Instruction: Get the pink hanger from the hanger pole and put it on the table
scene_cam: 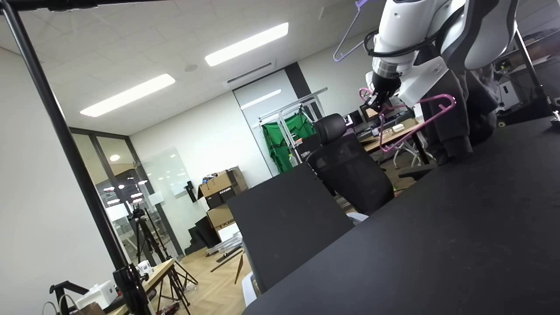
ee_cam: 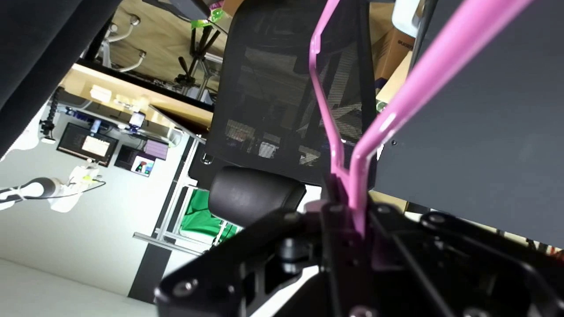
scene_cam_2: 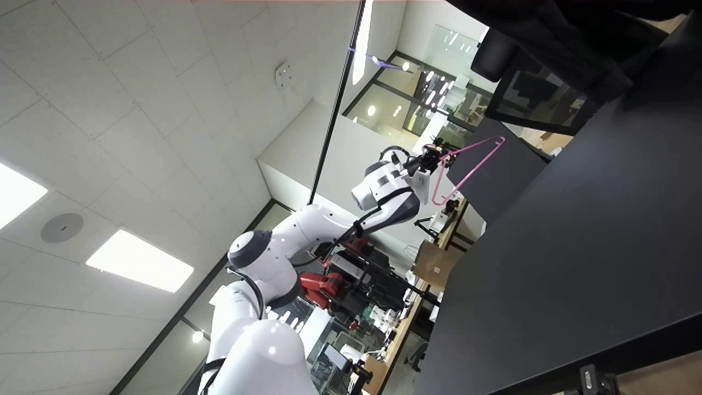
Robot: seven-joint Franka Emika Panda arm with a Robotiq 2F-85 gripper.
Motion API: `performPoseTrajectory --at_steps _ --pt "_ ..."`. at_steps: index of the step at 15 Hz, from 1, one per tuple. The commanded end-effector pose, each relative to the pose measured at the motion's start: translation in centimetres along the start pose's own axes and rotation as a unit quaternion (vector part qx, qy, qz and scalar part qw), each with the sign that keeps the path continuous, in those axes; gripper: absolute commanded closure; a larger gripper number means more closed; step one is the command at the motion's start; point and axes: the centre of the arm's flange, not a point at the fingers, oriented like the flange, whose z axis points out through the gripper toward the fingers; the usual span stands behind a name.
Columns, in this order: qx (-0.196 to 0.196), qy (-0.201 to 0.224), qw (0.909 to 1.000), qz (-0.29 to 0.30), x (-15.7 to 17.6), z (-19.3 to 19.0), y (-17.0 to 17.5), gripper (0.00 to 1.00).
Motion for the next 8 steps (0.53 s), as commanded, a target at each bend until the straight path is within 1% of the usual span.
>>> performPoseTrajectory --at_steps 1,5,8 --pt "-0.032 0.034 0.9988 0.012 -5.1 1.0 -3.3 0.98" --pt "-0.045 0.034 0.9983 0.015 -9.8 2.5 -7.2 0.98" --pt "-0.056 0.034 0.9977 0.016 -13.6 3.7 -8.9 0.98"
